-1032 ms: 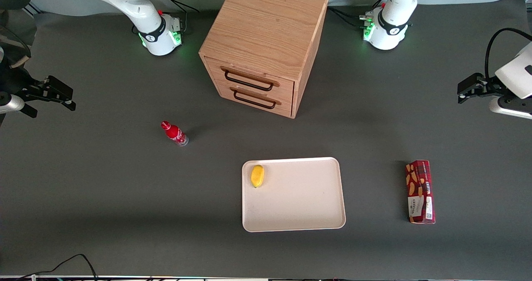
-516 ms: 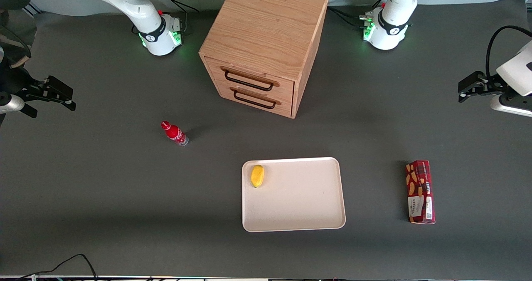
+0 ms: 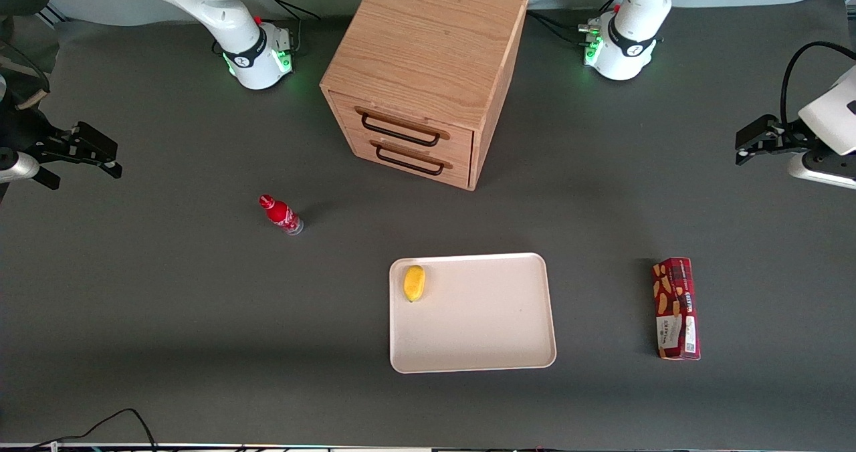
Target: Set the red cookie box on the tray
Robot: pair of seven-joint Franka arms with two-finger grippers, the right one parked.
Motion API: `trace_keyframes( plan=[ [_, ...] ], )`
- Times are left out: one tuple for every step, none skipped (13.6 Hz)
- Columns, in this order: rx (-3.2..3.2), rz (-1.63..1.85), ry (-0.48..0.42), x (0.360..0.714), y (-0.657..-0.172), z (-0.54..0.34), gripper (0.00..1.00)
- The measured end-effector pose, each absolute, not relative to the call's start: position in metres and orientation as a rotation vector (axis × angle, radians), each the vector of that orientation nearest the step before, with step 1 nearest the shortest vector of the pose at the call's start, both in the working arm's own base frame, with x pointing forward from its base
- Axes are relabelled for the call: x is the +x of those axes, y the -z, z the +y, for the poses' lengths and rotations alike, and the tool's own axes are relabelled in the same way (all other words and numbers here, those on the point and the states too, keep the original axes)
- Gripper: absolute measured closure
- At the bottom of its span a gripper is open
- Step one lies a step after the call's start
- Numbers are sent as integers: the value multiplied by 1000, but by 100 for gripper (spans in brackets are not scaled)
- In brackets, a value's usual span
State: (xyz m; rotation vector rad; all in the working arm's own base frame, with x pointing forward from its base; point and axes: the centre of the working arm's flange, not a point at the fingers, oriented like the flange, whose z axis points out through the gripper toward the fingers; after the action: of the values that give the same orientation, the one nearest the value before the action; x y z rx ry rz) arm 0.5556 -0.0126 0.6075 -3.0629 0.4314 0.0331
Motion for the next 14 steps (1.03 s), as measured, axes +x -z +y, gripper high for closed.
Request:
trace_keyframes(
  plan=[
    [-3065,429,-27,557,-608,-11,0],
    [-3070,429,-17,559,-609,-11,0],
    [-3077,432,-2,564,-610,-10,0],
    [-3089,430,12,573,-607,-8,0],
    [-3102,423,25,587,-598,-4,0],
    [-3109,408,51,607,-586,0,0],
    [-3110,382,71,628,-569,4,0],
    [-3108,350,82,650,-548,5,0],
    [-3105,315,97,671,-524,6,0],
    [-3104,278,116,689,-497,6,0],
    [-3108,238,137,704,-470,5,0],
    [-3109,203,156,716,-444,6,0],
    [-3103,176,172,726,-418,8,0],
    [-3100,155,182,733,-394,10,0]
  ],
)
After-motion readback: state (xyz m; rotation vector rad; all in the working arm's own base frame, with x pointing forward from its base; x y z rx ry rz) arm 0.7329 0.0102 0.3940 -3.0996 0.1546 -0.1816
